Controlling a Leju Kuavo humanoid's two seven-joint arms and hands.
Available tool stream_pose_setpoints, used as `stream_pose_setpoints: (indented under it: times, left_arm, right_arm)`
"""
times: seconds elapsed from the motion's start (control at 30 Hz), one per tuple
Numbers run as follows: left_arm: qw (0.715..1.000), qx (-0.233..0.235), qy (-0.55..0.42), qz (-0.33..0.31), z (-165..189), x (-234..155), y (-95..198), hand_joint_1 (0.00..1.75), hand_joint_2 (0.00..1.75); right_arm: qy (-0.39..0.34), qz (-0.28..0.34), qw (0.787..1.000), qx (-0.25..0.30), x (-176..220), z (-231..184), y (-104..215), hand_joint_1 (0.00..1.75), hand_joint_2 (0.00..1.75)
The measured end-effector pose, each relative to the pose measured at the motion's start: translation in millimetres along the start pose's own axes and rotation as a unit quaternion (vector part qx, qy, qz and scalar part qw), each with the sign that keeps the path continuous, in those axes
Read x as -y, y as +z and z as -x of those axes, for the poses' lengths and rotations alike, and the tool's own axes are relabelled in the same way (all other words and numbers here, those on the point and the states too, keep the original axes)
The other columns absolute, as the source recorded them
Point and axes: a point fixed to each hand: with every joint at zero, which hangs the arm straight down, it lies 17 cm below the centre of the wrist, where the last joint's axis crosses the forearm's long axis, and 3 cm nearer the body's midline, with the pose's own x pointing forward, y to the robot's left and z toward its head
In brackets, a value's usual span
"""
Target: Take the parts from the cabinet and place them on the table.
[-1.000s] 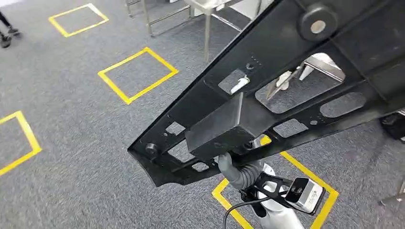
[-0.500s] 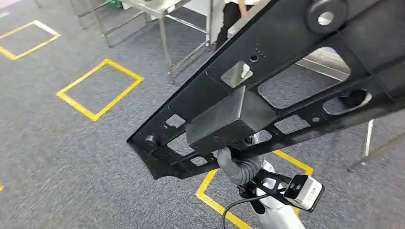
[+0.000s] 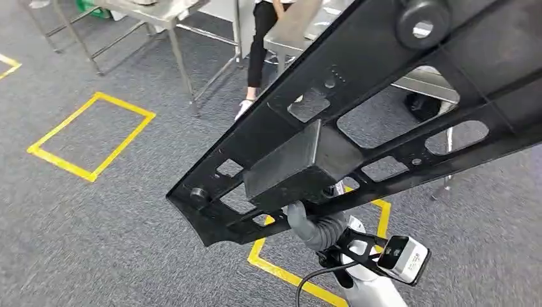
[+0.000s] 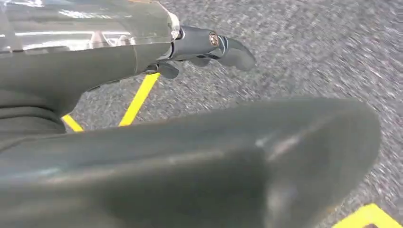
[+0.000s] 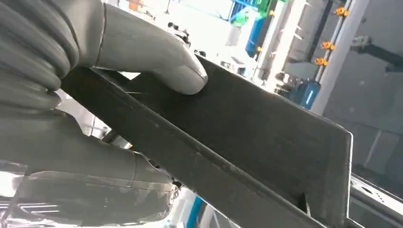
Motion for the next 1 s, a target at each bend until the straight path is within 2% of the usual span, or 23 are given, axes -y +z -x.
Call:
stream_pose_setpoints:
  times: [0.5,1.0]
  left_arm:
    - [1.000,-0.002,-0.005,-0.008,2.4,-7.6,-0.1,0.00,0.00]
    - [1.000,0.003,0.004,0.006,-0.7,0.7,0.5,0.00,0.00]
  right_arm:
    - [-0.004,0.002,1.000,-0.007,0.4,2.5,5.0,1.75,1.75]
    - [-0.005,-0.002,1.000,-0.010,0.3,1.7,9.6,1.75,1.75]
